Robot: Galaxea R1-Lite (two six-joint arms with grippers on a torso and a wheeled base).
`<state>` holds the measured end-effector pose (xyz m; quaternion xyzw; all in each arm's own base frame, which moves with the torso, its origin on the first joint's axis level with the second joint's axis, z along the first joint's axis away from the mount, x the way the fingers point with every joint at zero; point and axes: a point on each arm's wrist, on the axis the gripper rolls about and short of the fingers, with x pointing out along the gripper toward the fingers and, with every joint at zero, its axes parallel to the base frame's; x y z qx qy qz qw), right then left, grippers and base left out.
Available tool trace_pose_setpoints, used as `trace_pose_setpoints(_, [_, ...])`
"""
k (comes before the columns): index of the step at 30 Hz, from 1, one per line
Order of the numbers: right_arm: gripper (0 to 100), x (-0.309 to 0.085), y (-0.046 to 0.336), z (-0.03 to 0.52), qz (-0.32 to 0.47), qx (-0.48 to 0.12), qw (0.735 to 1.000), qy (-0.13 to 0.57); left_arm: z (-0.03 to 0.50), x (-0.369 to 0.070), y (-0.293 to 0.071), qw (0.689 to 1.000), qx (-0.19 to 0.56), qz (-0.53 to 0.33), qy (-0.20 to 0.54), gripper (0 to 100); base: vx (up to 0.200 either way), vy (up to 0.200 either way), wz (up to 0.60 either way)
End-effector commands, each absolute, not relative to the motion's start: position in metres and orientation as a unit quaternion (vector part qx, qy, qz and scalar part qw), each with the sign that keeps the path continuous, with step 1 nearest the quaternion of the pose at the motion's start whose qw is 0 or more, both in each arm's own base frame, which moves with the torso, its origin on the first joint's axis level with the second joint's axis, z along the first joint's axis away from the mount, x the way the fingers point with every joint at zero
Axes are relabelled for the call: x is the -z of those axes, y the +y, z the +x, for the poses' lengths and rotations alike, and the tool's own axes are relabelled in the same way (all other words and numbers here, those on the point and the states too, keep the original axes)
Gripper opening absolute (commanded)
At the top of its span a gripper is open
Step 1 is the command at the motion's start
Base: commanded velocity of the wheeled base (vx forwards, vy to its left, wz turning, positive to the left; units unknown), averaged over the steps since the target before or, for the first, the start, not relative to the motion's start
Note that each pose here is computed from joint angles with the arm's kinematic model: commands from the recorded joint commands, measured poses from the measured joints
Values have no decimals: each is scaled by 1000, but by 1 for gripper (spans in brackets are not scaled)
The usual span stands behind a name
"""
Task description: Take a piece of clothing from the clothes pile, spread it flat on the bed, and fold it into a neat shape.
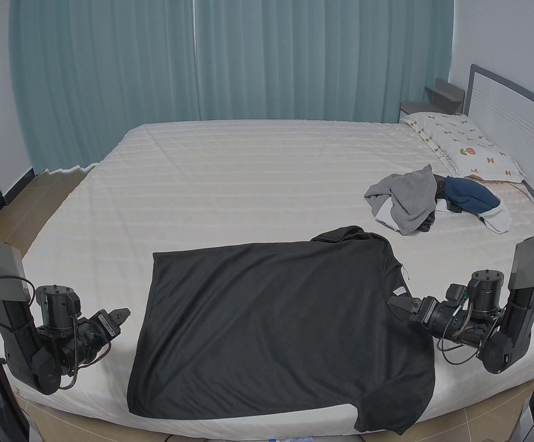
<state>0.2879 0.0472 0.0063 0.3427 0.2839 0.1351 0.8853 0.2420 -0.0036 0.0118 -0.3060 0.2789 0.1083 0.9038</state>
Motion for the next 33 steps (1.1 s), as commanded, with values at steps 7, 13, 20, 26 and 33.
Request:
trace_pose_setpoints(7, [100, -21, 54, 403, 341, -115, 895, 262, 263, -12, -6, 895, -102, -353, 254, 100, 0, 0, 0])
trace_pose_setpoints(13, [100, -16, 51, 448, 340, -86, 897, 268, 291, -19, -8, 899, -82, -370, 218, 100, 0, 0, 0])
trace_pose_setpoints(20, [100, -5, 48, 466, 325, -66, 906, 265, 342, -23, -8, 902, -55, -378, 202, 100, 0, 0, 0])
trace_pose_setpoints(26, [100, -14, 43, 483, 315, -65, 911, 259, 404, -26, -13, 896, -22, -384, 222, 100, 0, 0, 0])
trace_pose_setpoints(33, [100, -8, 39, 502, 299, -69, 921, 241, 448, -4, -15, 895, -20, -385, 225, 100, 0, 0, 0])
